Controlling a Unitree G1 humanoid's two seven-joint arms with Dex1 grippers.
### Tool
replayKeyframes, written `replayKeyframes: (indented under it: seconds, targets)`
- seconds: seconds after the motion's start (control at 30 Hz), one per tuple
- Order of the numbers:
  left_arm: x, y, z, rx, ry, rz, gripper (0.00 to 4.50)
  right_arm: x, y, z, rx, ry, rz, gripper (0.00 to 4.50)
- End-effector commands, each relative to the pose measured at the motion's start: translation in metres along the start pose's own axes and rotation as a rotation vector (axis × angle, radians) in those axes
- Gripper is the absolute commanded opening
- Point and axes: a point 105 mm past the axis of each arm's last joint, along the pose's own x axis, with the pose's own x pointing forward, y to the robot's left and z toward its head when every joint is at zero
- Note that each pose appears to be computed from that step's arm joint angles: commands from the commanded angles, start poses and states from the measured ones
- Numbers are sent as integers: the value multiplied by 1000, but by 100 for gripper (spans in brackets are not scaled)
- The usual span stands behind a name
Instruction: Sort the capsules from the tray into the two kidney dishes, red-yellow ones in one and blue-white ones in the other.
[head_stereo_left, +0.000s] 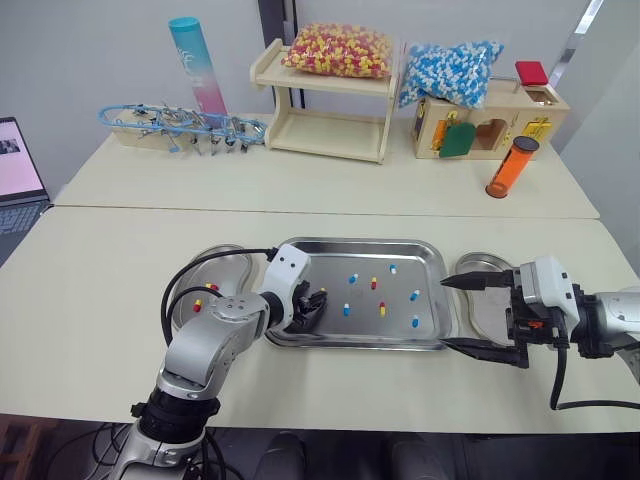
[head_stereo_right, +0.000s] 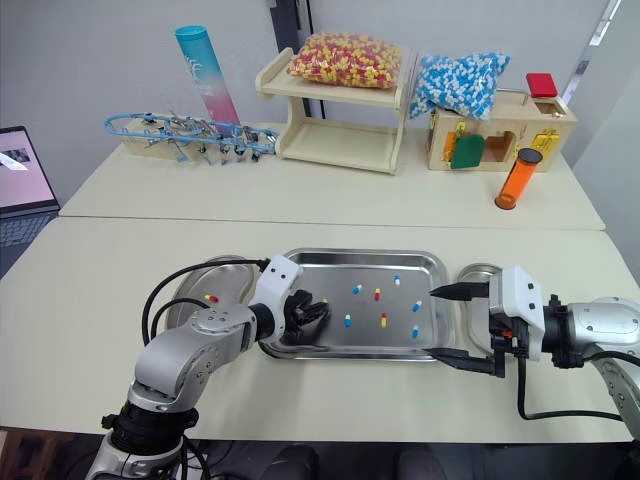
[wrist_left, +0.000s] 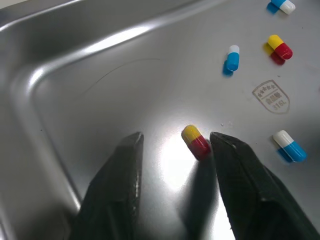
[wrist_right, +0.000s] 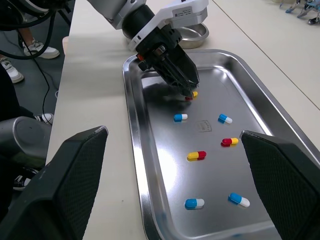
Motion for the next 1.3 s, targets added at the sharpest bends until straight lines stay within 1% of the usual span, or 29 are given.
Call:
replayKeyframes:
  seconds: [0.03,0.13,0.17,0.27,0.47,0.53,0.7,0.8,0.93,1.03,1.07,1.13,1.23,1.3]
  targets:
    - [-2,0,-4,2,6,-20,107,0,1,11,-47,-14,1,450]
    - [-5,2,-4,7,-4,-32,14,1,2,11,-46,-14,1,450]
    - [-7,3,-4,13,-9,-33,6,1,2,11,-46,-14,1,450]
    - [-13,9,-5,24,-22,-35,6,0,1,12,-47,-14,0,450]
    - [-30,20,3,25,-91,-49,6,1,1,12,-47,-16,-1,450]
    - [-36,20,8,17,-130,-83,6,2,1,12,-47,-18,0,450]
    - [-49,16,21,31,-216,-160,6,2,1,11,-47,-18,3,450]
    - [-61,13,33,19,-283,-216,6,2,1,11,-47,-18,6,450]
    - [-85,18,50,27,-344,-244,6,1,1,13,-47,-19,7,450]
    - [-110,33,53,50,-339,-226,6,1,1,13,-46,-19,8,450]
    - [-119,41,51,62,-321,-205,6,0,1,13,-46,-20,9,450]
    - [-134,59,45,82,-276,-139,6,1,1,14,-47,-25,13,450]
    - [-148,85,38,87,-249,-26,6,3,1,15,-48,-33,20,450]
    - [-160,106,25,73,-215,56,6,6,2,17,-51,-45,36,450]
